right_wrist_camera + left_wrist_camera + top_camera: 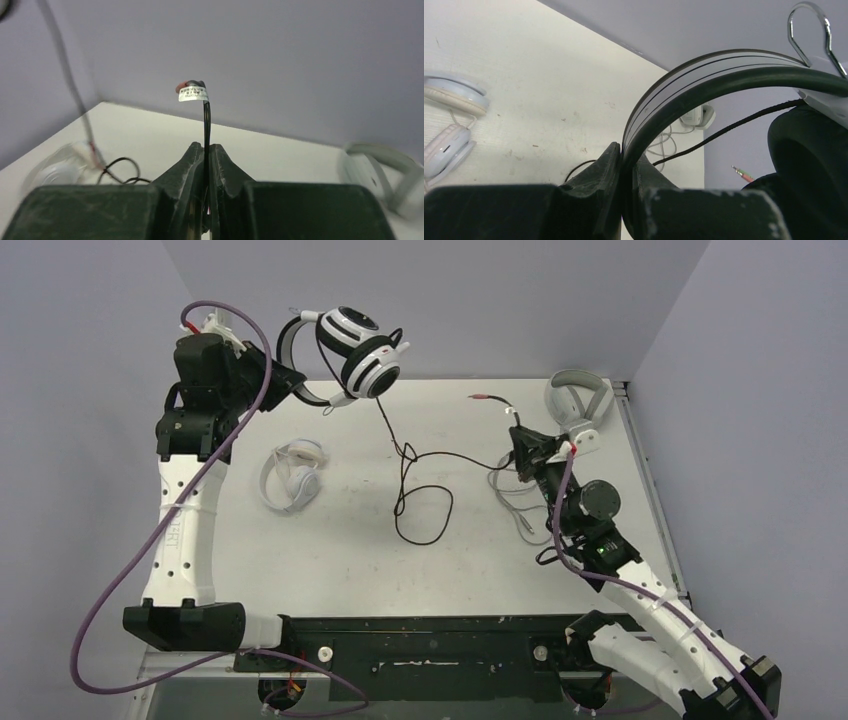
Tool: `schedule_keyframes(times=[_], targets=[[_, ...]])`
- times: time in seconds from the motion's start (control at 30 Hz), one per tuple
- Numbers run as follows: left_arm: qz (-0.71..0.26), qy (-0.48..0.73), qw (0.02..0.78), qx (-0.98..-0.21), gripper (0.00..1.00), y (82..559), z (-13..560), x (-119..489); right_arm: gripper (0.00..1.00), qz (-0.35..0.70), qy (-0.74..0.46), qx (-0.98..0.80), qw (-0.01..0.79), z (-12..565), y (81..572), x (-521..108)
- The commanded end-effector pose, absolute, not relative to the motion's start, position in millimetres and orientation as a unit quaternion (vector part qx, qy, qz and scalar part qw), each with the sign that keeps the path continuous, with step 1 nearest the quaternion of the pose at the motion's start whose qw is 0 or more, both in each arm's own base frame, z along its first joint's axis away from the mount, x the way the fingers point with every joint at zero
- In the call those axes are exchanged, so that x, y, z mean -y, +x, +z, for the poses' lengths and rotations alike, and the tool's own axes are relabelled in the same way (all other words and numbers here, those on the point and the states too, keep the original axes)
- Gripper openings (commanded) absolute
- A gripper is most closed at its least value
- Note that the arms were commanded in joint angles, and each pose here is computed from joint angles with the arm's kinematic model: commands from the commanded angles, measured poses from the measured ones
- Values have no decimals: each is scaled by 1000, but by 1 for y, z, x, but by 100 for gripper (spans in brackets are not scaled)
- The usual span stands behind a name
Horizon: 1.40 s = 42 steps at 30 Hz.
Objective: Wrap the headphones
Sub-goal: Straighten the headphones cable from the headphones.
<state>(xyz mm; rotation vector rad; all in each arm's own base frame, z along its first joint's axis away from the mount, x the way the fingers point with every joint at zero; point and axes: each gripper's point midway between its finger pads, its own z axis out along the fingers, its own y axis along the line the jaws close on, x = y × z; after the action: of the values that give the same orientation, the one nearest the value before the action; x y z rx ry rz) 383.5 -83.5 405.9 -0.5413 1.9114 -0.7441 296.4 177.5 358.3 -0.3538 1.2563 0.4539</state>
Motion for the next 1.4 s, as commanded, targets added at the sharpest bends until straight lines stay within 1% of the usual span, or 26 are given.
schedule_keyframes(times=[0.0,0.07,0.13,0.33,0.47,0.6,0.7,0.8,0.93,1.1,1.23,1.33,1.37], targets=[[-351,-201,572,-714,0,372,479,78,0,28,139,-656,741,324,324,-65],[-345,-203,579,-710,0,368,485,75,0,-47,237,-654,717,311,319,-25],[-324,-218,591,-706,0,368,487,58,0,-96,317,-634,699,305,307,4],[-257,-264,609,-703,0,365,479,24,0,-200,438,-550,682,314,263,66],[-195,-307,619,-696,0,366,465,-10,0,-227,490,-499,677,334,245,101],[-162,-362,611,-685,0,372,442,-51,0,-257,507,-463,680,368,240,132],[-182,-411,606,-656,0,375,430,-83,0,-264,531,-425,684,405,239,149],[-165,-458,594,-641,0,372,416,-112,0,-262,552,-389,690,434,236,161],[-150,-511,586,-611,0,360,401,-140,0,-286,568,-361,682,446,226,179],[-158,-509,594,-603,0,358,401,-140,0,-319,558,-355,679,450,215,186],[-168,-489,606,-605,0,360,413,-135,0,-298,514,-403,696,449,238,178],[-192,-462,619,-605,0,364,429,-125,8,-253,471,-465,706,434,270,162],[-208,-447,624,-607,0,367,435,-116,13,-233,461,-486,704,426,280,155]])
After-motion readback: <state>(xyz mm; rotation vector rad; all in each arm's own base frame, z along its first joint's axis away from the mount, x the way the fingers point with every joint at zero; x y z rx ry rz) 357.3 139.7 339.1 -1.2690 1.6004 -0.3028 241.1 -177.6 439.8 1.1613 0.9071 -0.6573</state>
